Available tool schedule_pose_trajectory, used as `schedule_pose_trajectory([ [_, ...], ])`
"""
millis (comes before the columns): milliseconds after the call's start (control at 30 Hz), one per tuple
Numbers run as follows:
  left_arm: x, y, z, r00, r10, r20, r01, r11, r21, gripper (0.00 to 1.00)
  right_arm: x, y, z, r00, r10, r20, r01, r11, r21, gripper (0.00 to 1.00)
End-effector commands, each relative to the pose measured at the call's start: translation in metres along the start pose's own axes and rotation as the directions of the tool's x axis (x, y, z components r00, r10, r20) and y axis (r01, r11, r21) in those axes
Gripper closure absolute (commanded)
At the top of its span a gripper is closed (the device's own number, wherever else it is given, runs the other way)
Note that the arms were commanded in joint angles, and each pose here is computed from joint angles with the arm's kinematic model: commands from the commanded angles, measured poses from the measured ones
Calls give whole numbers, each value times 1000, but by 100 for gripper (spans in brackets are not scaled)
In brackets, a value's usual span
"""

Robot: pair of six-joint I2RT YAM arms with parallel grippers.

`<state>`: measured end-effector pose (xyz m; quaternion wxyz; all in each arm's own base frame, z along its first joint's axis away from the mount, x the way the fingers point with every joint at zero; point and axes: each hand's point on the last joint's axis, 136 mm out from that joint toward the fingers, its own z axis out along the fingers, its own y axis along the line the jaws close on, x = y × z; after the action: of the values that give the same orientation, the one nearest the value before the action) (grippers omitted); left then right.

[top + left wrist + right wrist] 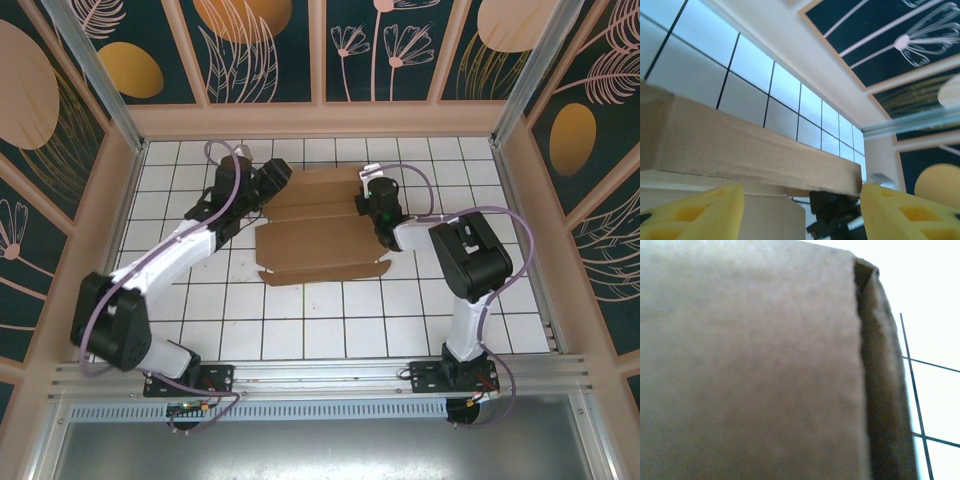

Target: Fold the paper box

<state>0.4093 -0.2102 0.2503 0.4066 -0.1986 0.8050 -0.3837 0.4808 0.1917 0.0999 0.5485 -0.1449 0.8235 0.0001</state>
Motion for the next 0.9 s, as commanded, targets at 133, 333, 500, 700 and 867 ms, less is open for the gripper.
schedule_pose_trajectory([
  [133, -15, -17, -42, 947, 321, -27, -322, 945, -59, 39, 6, -4, -22, 1000, 18, -16, -17, 999, 41, 100],
  [333, 1, 16, -8, 939, 285, -194, -319, 932, -174, 38, 8, -2, -27, 999, 24, -25, -22, 997, 75, 100],
  [500, 10, 57, 8, 946, 191, -262, -242, 953, -181, 38, 14, 2, -25, 998, 37, -49, -34, 997, 65, 100],
  [700, 5, 78, 20, 946, 203, -253, -262, 938, -226, 38, 17, 6, -22, 997, 42, -57, -39, 998, 54, 100],
  [867, 0, 88, 30, 952, 186, -242, -240, 946, -217, 38, 18, 9, -21, 997, 46, -62, -44, 998, 38, 100],
])
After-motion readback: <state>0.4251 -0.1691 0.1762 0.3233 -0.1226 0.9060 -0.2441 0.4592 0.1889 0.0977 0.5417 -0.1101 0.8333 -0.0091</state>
